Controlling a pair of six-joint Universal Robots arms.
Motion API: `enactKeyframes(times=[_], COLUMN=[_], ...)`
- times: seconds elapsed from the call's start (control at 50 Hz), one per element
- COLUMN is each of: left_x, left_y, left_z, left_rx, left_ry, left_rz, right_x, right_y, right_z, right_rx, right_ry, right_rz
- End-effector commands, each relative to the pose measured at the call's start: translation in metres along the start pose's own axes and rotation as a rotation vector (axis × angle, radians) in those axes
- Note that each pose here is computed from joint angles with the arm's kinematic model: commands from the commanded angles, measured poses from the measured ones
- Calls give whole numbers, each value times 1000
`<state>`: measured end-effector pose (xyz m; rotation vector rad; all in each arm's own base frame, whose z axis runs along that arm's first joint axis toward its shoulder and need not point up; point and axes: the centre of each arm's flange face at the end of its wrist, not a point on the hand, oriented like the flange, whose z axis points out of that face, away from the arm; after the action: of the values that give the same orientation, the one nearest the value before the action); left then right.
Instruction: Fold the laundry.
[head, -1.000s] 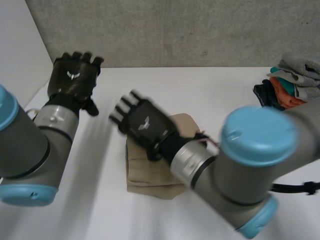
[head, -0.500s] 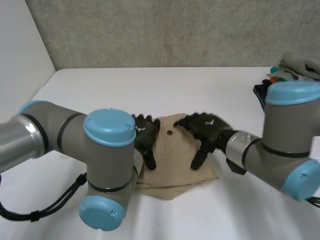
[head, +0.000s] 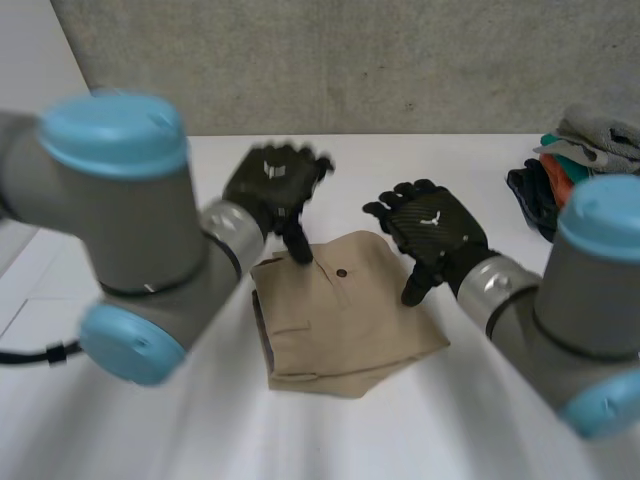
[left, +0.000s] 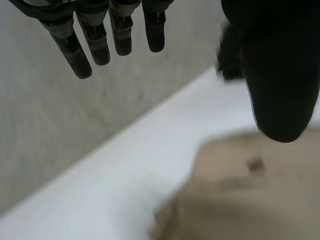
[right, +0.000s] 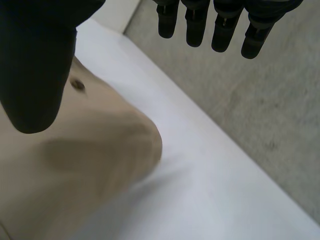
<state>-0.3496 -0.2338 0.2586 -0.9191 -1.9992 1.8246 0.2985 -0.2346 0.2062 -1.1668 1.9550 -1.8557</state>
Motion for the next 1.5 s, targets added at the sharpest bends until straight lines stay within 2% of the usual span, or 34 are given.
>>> enactKeyframes(times=[0.02,0.1,0.16,0.28,0.44,0.52,0.94,1.02,1.18,1.34,1.36,1.5], left_x=[4,13,16,16,16,14,12,12,-6,-21,-21,-20], left_y=[-51,-53,-53,-44,-36,-36,-41,-44,-73,-95,-95,-93], left_z=[-16,-25,-26,-21,-16,-15,-16,-17,-28,-34,-33,-34], left_rx=[162,145,141,113,88,90,105,117,219,315,314,309], left_ry=[307,464,500,480,454,445,439,436,380,329,328,332], left_rz=[32,23,18,11,8,7,8,15,38,59,58,46], right_x=[-52,-71,-78,-87,-88,-87,-77,-60,8,109,135,243], right_y=[18,32,47,66,73,71,52,35,-19,-67,-78,-87], right_z=[-36,-45,-42,-31,-12,2,45,52,69,77,75,58], right_rx=[68,59,36,42,113,168,218,262,421,598,650,743], right_ry=[-60,-78,-92,-117,-77,-47,-19,22,178,387,439,632], right_rz=[-27,-43,-41,-42,-74,-102,-107,-91,-39,-26,-30,-68])
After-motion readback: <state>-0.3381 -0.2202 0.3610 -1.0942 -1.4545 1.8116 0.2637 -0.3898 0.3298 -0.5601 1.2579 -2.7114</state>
